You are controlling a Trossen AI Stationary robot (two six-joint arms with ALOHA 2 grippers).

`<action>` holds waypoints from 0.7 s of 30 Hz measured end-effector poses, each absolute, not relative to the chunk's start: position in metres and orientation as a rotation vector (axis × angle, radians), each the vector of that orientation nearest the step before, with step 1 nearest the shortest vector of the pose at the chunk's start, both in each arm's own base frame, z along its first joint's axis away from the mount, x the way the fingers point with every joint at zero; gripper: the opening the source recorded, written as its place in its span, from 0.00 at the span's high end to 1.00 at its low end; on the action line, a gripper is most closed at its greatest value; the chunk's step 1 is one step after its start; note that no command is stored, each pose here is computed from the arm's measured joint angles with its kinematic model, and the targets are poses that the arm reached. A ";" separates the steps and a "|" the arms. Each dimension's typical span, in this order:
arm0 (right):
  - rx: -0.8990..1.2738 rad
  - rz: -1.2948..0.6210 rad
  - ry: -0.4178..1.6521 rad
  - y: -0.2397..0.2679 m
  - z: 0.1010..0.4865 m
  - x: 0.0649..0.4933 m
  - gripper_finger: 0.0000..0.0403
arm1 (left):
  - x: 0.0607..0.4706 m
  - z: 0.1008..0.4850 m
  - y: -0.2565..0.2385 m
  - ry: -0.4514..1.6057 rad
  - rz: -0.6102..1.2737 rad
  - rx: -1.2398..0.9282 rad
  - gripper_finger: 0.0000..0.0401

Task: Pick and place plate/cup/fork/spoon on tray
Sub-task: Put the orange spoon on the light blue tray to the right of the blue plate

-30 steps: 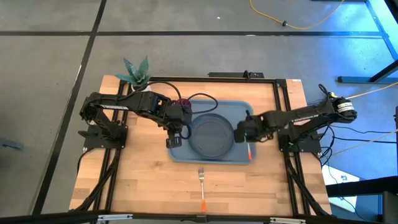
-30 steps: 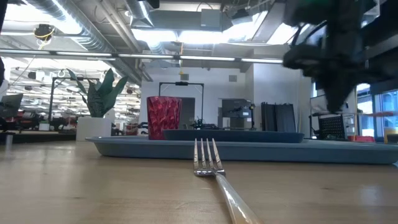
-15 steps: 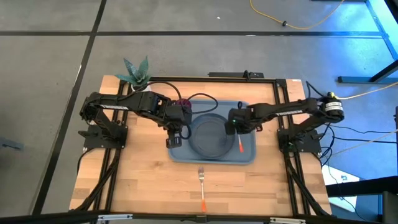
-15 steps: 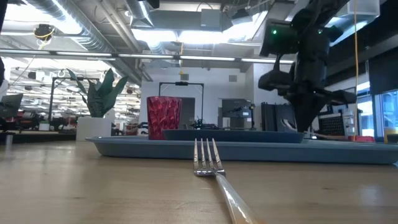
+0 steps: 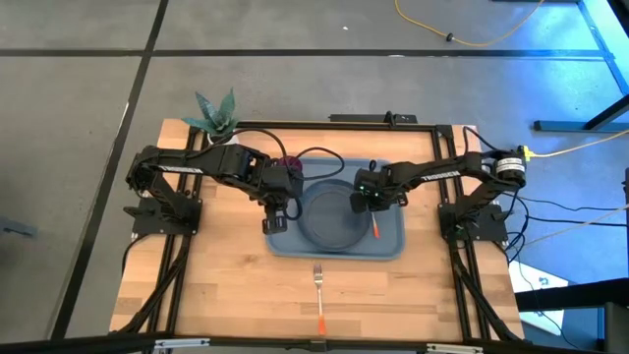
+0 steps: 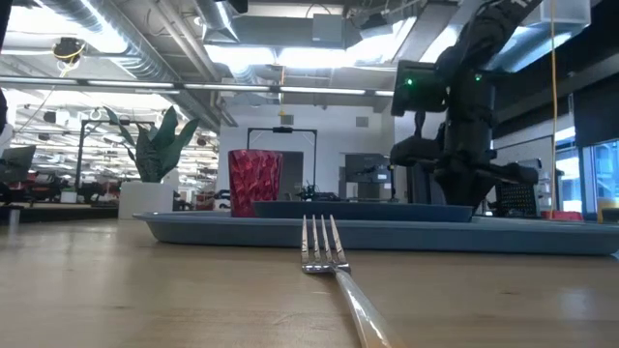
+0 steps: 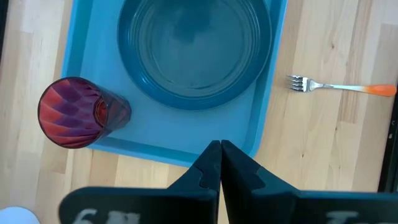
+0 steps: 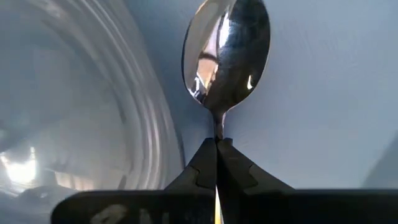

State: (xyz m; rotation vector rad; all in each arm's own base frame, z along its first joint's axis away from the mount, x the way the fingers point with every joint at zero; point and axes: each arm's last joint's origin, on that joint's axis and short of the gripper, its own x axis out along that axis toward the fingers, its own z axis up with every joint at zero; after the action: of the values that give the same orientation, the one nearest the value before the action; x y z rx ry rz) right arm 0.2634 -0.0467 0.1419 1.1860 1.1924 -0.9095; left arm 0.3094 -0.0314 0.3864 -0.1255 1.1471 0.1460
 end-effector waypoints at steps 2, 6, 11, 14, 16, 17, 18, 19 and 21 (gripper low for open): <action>1.182 -0.910 1.211 -0.047 0.138 0.264 1.00 | 0.309 0.386 -0.031 1.147 0.146 -0.125 1.00; 1.166 -0.905 1.227 -0.048 0.136 0.264 1.00 | 0.309 0.386 -0.031 1.147 0.146 -0.125 1.00; 1.164 -0.917 1.226 -0.050 0.136 0.263 1.00 | 0.309 0.386 -0.031 1.148 0.146 -0.125 1.00; 1.171 -0.926 1.222 -0.052 0.136 0.263 0.98 | 0.309 0.386 -0.031 1.148 0.146 -0.125 1.00; 1.166 -0.941 1.216 -0.054 0.136 0.262 0.96 | 0.309 0.386 -0.031 1.149 0.146 -0.125 1.00; 1.166 -0.947 1.213 -0.055 0.136 0.262 0.95 | 0.309 0.386 -0.031 1.150 0.146 -0.124 1.00; 1.168 -0.951 1.212 -0.056 0.136 0.261 0.95 | 0.309 0.386 -0.031 1.151 0.146 -0.124 1.00; 1.171 -0.955 1.210 -0.057 0.136 0.261 0.94 | 0.309 0.386 -0.031 1.151 0.146 -0.124 1.00; 1.175 -0.962 1.206 -0.059 0.136 0.261 0.93 | 0.309 0.386 -0.031 1.151 0.146 -0.124 1.00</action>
State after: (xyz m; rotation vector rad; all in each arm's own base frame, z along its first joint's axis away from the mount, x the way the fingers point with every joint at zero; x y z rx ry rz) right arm 0.2607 -0.0594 0.1356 1.1746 1.2056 -0.9621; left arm 0.3090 -0.0314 0.3863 -0.1242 1.1511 0.1461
